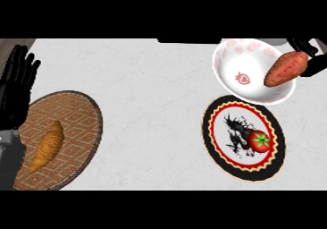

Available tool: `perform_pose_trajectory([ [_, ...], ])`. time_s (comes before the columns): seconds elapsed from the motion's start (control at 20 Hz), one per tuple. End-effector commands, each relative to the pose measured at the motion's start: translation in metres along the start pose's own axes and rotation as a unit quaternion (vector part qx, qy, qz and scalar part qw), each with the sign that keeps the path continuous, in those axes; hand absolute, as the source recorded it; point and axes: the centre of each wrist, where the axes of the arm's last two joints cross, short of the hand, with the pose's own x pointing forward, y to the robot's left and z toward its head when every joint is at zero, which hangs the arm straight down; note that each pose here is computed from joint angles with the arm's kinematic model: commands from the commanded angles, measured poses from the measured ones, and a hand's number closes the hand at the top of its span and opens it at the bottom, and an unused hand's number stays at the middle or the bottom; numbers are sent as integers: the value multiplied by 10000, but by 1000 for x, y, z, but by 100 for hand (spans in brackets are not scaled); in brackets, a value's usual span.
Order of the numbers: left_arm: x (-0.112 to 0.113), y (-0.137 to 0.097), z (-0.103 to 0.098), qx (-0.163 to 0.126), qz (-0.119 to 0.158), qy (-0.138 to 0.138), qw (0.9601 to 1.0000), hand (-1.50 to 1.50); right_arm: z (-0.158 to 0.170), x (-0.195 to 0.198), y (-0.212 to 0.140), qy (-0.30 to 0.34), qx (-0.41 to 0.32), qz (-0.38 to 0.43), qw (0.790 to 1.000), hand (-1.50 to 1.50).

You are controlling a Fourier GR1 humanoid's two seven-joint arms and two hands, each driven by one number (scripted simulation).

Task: Pick the sweet potato from the plate and place it in the bowl

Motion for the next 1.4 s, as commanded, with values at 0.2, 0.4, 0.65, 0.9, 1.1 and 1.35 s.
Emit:
perform_pose_trajectory([
  [0.2, -6, 1, -1, -31, -59, -113, 9999, 0, -32, 3, 57, 514, 200, -951, 9939, -150],
  [0.4, 12, 2, -7, -5, 0, -61, 10000, 0, -18, -15, 67, 161, -112, -1974, 9801, -150],
  [0.65, 10, -19, -2, -91, 168, -32, 9998, 0, -21, -11, 56, -1, -1421, -2489, 9581, -150],
  [0.9, 2, -9, 2, -35, 17, -87, 10000, 0, 22, -39, 18, 156, -2266, -2821, 9321, -150],
  [1.1, 16, -6, -7, -128, 73, -91, 9998, 0, 54, -56, -1, 551, -2677, -3041, 9126, -150],
  [1.35, 8, -24, -4, -139, 148, -157, 9997, 0, 104, -84, -4, 543, -2861, -3369, 8954, -150],
])
